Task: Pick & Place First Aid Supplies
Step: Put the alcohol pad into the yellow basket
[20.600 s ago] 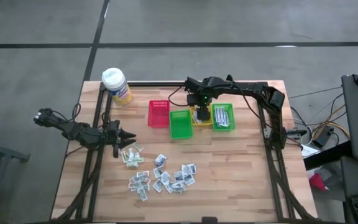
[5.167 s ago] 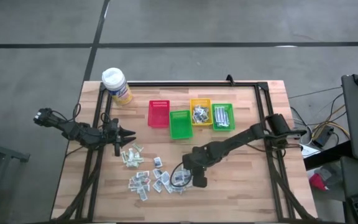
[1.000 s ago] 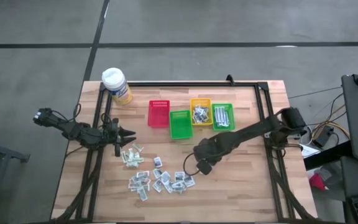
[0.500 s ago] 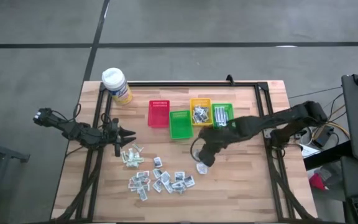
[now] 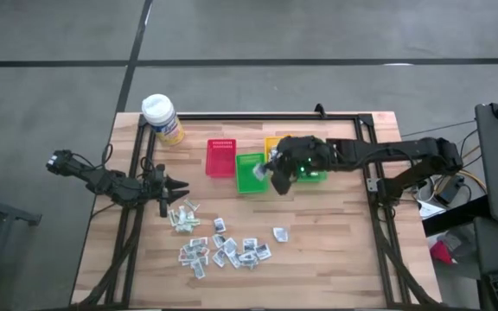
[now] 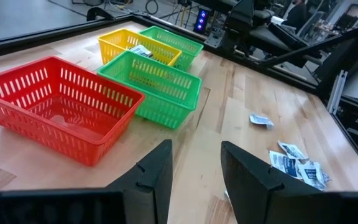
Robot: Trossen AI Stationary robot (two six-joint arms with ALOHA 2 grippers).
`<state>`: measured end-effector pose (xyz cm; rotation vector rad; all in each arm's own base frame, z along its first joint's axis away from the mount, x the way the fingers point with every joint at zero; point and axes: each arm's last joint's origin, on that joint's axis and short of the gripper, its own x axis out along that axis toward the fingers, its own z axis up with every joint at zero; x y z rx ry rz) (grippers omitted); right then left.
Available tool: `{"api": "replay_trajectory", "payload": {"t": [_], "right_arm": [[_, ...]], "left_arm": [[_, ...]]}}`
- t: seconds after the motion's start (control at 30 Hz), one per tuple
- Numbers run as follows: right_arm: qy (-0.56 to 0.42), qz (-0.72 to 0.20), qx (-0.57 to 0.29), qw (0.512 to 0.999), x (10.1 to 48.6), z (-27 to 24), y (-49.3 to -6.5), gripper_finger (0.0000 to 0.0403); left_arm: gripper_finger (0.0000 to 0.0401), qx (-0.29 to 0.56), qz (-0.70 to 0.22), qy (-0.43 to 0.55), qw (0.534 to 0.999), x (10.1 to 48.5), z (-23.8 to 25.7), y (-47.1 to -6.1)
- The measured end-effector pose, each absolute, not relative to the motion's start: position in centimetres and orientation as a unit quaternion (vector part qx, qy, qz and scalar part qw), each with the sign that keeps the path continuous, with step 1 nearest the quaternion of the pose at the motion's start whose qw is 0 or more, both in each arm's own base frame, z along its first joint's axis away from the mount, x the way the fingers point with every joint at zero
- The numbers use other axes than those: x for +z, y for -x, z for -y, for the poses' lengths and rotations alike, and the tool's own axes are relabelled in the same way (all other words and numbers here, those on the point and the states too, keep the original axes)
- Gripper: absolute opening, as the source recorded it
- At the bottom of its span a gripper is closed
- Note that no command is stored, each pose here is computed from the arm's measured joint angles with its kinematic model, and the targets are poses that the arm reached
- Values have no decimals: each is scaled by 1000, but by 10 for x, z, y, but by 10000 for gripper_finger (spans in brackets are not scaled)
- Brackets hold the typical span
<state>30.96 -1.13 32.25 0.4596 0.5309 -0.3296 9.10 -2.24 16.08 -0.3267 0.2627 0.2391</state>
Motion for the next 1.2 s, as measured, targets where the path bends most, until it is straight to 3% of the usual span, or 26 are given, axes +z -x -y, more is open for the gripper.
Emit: {"api": "replay_trajectory", "payload": {"t": [0.57,1.0,1.2], "right_arm": [[-145,-203,-433,866,323,85,-294,8],[-214,-195,-503,814,301,116,-279,8],[-313,-226,-480,788,285,116,-272,8]], "left_arm": [[131,125,-128,161,971,161,22,-91],[131,128,-125,173,968,161,22,-91],[131,152,-117,169,967,161,20,-91]]}}
